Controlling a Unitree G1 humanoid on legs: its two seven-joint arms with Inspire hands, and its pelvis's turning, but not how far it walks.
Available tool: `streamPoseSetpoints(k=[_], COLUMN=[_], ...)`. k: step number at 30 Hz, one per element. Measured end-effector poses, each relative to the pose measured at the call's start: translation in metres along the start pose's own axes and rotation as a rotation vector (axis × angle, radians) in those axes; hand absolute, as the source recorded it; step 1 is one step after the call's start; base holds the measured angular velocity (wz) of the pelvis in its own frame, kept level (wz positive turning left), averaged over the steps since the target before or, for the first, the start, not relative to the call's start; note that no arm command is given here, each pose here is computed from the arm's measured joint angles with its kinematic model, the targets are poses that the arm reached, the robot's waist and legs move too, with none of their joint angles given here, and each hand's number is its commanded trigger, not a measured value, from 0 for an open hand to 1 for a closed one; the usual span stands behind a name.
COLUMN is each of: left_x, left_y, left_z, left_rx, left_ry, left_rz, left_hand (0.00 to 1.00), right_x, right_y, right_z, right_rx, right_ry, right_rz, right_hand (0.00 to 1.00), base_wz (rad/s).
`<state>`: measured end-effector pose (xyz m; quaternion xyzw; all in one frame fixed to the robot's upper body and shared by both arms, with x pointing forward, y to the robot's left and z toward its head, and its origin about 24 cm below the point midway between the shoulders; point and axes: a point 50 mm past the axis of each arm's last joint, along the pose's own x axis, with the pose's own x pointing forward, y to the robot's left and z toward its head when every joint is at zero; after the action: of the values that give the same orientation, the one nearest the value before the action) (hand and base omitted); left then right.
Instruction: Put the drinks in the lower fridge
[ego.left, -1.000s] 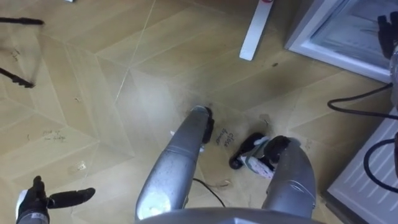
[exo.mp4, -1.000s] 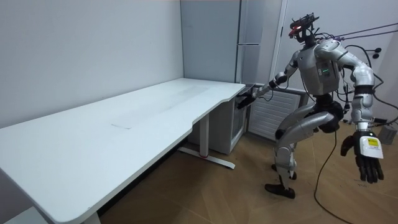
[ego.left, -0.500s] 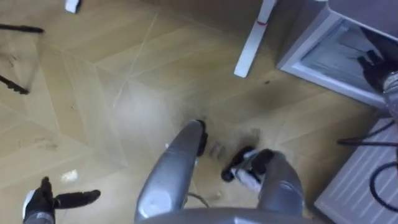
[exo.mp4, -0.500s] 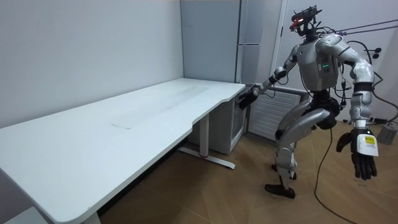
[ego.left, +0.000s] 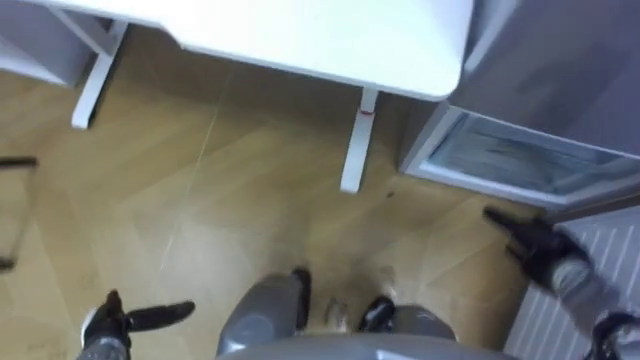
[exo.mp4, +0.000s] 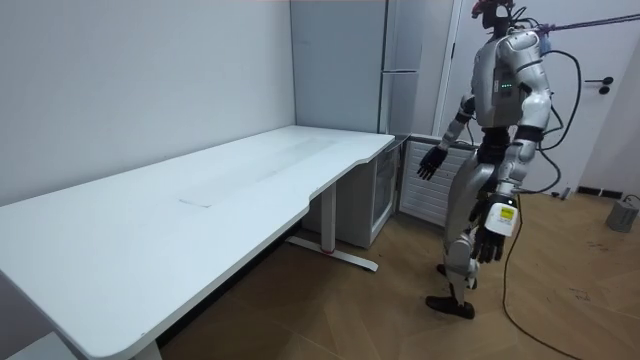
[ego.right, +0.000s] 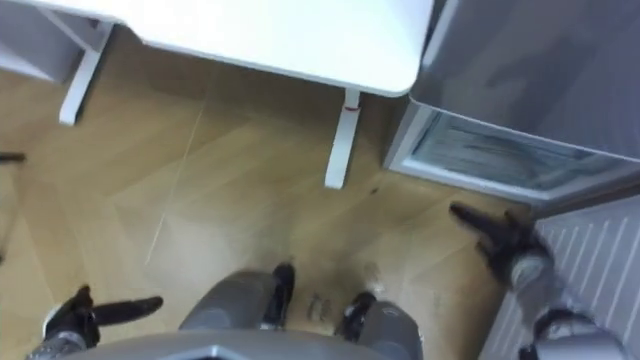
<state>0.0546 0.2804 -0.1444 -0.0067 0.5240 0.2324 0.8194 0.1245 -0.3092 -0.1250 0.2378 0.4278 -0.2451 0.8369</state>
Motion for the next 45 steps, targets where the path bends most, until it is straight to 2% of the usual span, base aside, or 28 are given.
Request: streamPoseSetpoints(k=[4,8,17,22,31,39,42,45], left_x=[-0.003,-0.007,-0.01,-0.012,-0.011,-0.01,-0.01,-0.009], left_y=[0.002,-0.004,-0.012,-0.016,-0.018,-0.015,-0.014,-0.008], left_z=[-0.017,-0.03,-0.045,-0.052,-0.052,-0.048,-0.047,-0.045], left_rx=[-0.03,-0.071,-0.087,-0.042,0.166,0.255,0.307,0.321], left_ry=[0.048,0.076,0.118,0.143,0.14,0.126,0.117,0.109], left_rz=[0.024,0.021,0.025,0.018,0.002,0.008,0.006,0.023], left_hand=[0.0,0.0,0.0,0.0,0.0,0.0,0.0,0.0], right_x=[-0.013,-0.021,-0.03,-0.032,-0.024,-0.021,-0.013,-0.008], right_y=[-0.019,-0.024,-0.019,-0.02,-0.011,-0.01,0.0,0.031], right_z=[-0.057,-0.086,-0.122,-0.129,-0.117,-0.108,-0.085,-0.03], right_rx=[0.047,0.011,-0.066,-0.161,-0.372,-0.282,-0.244,-0.276], right_ry=[0.13,0.206,0.312,0.347,0.324,0.274,0.162,-0.088], right_rz=[-0.035,-0.05,-0.086,-0.099,-0.115,-0.131,-0.121,-0.032], right_hand=[0.0,0.0,0.0,0.0,0.0,0.0,0.0,0.0], base_wz=[-0.18,-0.09,-0.18,-0.12,-0.16,-0.07,-0.09,-0.13])
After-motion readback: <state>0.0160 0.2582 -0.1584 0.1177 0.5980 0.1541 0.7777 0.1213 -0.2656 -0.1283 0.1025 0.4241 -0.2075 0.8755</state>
